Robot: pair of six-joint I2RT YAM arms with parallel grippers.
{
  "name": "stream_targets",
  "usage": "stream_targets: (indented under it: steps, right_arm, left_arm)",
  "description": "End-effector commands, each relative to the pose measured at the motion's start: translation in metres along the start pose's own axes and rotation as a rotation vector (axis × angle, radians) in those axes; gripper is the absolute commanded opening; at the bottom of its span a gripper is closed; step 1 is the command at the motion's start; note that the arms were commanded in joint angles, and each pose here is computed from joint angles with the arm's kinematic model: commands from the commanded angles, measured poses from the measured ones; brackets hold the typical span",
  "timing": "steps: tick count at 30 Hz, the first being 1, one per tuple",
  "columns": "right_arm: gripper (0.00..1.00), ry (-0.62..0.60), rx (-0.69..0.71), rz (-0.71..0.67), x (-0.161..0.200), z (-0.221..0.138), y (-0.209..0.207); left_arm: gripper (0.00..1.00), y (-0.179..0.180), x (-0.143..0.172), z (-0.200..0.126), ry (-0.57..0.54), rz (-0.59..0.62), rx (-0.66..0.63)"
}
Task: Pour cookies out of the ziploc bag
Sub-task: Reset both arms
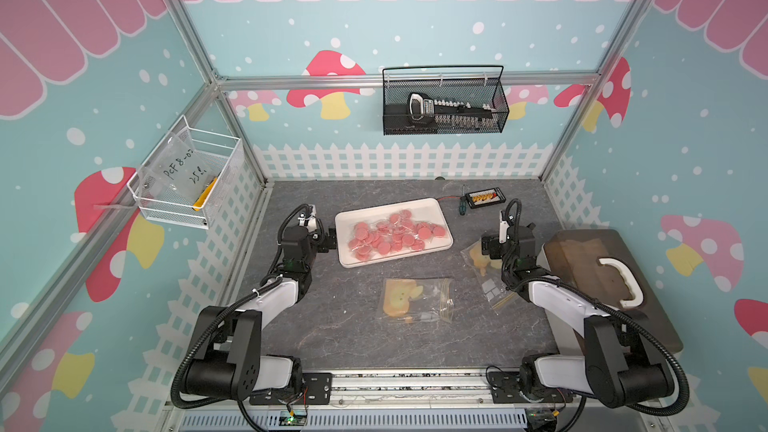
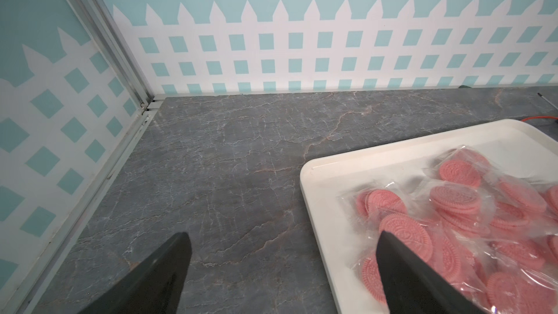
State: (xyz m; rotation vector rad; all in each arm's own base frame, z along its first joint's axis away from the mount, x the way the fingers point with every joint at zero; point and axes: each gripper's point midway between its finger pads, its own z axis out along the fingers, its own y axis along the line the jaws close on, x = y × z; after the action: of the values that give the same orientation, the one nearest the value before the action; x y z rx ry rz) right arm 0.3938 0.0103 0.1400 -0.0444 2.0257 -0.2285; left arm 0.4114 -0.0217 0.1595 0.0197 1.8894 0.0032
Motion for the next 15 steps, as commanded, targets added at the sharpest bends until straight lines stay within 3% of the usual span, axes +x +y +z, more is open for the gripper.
stream_targets:
  steps: [1, 10, 15]
  right_arm:
    - [0.99, -0.041, 0.033, -0.01, -0.007, 0.003, -0.013]
    - [0.99, -0.029, 0.027, -0.011, 0.016, 0.006, -0.017]
    - [0.99, -0.099, -0.01, -0.025, 0.023, -0.001, -0.01]
  left_arm:
    - [0.99, -0.004, 0.007, -0.001, 0.028, 0.025, 0.031]
    - [0.99, -0.003, 0.034, 0.013, 0.044, 0.034, 0.02]
    - [0.99, 0.006, 0.034, 0.007, -0.002, -0.002, -0.01]
